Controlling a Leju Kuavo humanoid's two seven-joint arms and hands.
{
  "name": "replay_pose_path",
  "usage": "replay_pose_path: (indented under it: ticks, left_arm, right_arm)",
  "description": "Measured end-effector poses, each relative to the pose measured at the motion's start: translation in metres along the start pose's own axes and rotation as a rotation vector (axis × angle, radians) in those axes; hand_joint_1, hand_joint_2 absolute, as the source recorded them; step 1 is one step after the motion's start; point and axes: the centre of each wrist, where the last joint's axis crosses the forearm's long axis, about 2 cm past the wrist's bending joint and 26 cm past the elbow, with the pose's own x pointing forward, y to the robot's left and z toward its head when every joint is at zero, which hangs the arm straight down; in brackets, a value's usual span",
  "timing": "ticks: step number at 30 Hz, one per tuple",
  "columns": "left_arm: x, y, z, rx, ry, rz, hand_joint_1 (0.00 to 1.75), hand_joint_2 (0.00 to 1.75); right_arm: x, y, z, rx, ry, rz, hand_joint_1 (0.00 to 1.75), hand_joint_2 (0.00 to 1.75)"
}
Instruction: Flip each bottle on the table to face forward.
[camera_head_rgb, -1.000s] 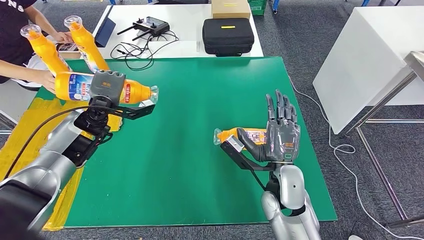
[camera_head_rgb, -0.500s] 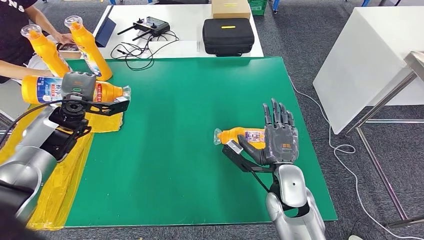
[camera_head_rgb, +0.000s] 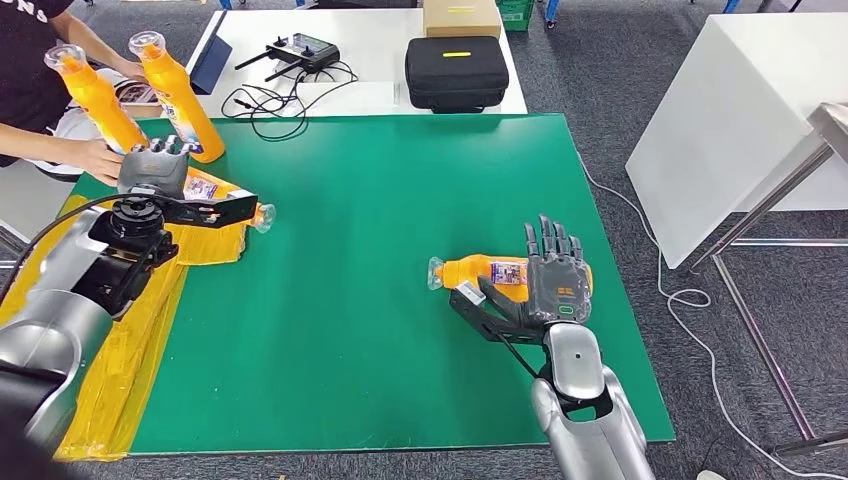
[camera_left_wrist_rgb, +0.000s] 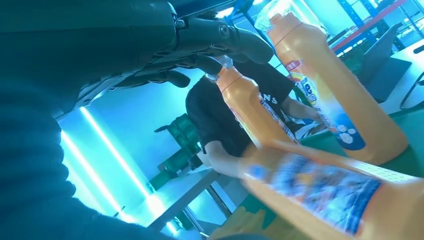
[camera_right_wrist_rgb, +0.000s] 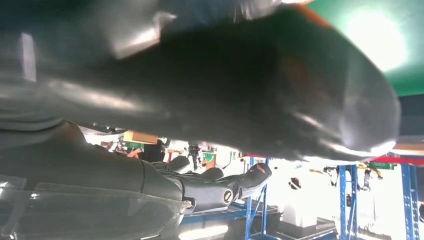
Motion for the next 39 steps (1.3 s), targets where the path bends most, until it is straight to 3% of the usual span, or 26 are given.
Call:
replay_pose_path:
  ticks: [5, 9, 12, 14, 15, 16, 18, 19, 23, 27, 33, 37, 39]
  left_arm:
    - [0.004, 0.003, 0.001, -0.002, -0.018, 0.026, 0.00, 0.00]
    - [0.014, 0.013, 0.004, 0.002, -0.119, 0.094, 0.00, 0.00]
    - [0.023, 0.032, 0.007, 0.095, -0.218, 0.222, 0.00, 0.00]
    - [0.029, 0.049, 0.011, 0.177, -0.328, 0.365, 0.00, 0.00]
    - [0.032, 0.058, 0.014, 0.216, -0.403, 0.463, 0.00, 0.44]
    - [0.035, 0.068, 0.017, 0.252, -0.491, 0.583, 0.00, 0.44]
    - [0.040, 0.086, 0.026, 0.314, -0.664, 0.834, 0.00, 0.44]
    - [0.041, 0.093, 0.031, 0.343, -0.739, 0.945, 0.00, 0.00]
    - [0.045, 0.108, 0.059, 0.461, -0.973, 1.221, 0.00, 0.00]
    - [0.053, 0.097, 0.093, 0.591, -1.154, 1.338, 0.00, 0.00]
    - [0.069, 0.068, 0.149, 0.740, -1.361, 1.376, 0.00, 0.00]
    - [0.071, 0.062, 0.171, 0.797, -1.413, 1.393, 0.00, 0.00]
    - [0.071, 0.061, 0.176, 0.809, -1.418, 1.410, 0.00, 0.00]
  right_arm:
    - [-0.002, 0.003, -0.002, 0.023, 0.016, 0.013, 0.00, 0.00]
    - [-0.009, 0.008, -0.008, 0.077, 0.056, 0.045, 0.00, 0.00]
    - [-0.019, 0.015, -0.011, 0.115, 0.073, 0.059, 0.00, 0.00]
    - [-0.028, 0.020, -0.013, 0.139, 0.088, 0.057, 0.00, 0.87]
    - [-0.032, 0.023, -0.014, 0.151, 0.098, 0.054, 0.00, 1.31]
    - [-0.038, 0.027, -0.014, 0.165, 0.111, 0.051, 0.00, 1.75]
    - [-0.049, 0.034, -0.015, 0.188, 0.138, 0.041, 0.00, 1.75]
    - [-0.054, 0.038, -0.015, 0.199, 0.149, 0.037, 0.00, 1.75]
    - [-0.071, 0.049, -0.018, 0.238, 0.166, 0.012, 0.00, 1.75]
    - [-0.079, 0.056, -0.022, 0.284, 0.158, -0.014, 0.00, 1.75]
    - [-0.082, 0.057, -0.029, 0.359, 0.125, -0.054, 0.01, 1.75]
    - [-0.080, 0.057, -0.031, 0.389, 0.103, -0.065, 0.30, 1.75]
    - [-0.078, 0.058, -0.030, 0.398, 0.091, -0.068, 0.36, 1.75]
